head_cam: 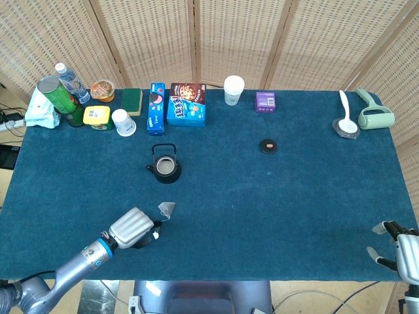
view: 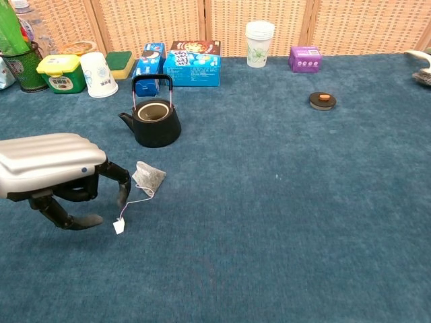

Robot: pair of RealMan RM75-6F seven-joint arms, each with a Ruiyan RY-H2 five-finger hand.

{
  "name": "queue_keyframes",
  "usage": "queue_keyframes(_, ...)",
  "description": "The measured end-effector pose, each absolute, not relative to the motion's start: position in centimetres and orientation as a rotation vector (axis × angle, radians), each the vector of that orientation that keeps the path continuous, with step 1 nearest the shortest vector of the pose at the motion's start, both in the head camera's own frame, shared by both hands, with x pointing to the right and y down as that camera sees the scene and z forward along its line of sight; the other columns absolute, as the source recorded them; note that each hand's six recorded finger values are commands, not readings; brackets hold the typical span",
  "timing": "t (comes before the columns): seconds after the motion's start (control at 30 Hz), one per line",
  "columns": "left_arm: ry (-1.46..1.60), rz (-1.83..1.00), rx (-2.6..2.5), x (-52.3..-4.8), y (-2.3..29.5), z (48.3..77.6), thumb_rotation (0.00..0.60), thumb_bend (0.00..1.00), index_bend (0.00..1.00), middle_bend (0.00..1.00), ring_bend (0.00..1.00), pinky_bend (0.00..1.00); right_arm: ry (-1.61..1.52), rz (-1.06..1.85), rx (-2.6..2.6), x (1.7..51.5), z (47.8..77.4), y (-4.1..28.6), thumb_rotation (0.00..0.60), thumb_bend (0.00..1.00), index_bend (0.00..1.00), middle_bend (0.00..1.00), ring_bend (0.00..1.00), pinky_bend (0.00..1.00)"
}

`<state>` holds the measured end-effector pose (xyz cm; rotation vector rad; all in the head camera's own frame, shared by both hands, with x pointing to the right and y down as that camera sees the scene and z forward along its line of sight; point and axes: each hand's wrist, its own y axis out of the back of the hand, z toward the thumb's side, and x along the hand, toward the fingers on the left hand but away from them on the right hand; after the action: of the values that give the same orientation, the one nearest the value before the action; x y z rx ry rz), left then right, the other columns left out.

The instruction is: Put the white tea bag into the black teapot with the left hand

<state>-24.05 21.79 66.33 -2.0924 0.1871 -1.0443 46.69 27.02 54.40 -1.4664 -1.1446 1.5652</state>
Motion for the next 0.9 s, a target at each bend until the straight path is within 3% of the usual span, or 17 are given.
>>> queue_keyframes(0.9,0.171,-1.097,-2.087,-23.4,22.1,69.1,0.6,0.37,0.48,1.0,1.0,0.97,-1.176,1.59,-1.443,47.7,54.3,27.7,0.6,0.22,0.45,0.48,0.59,0.49)
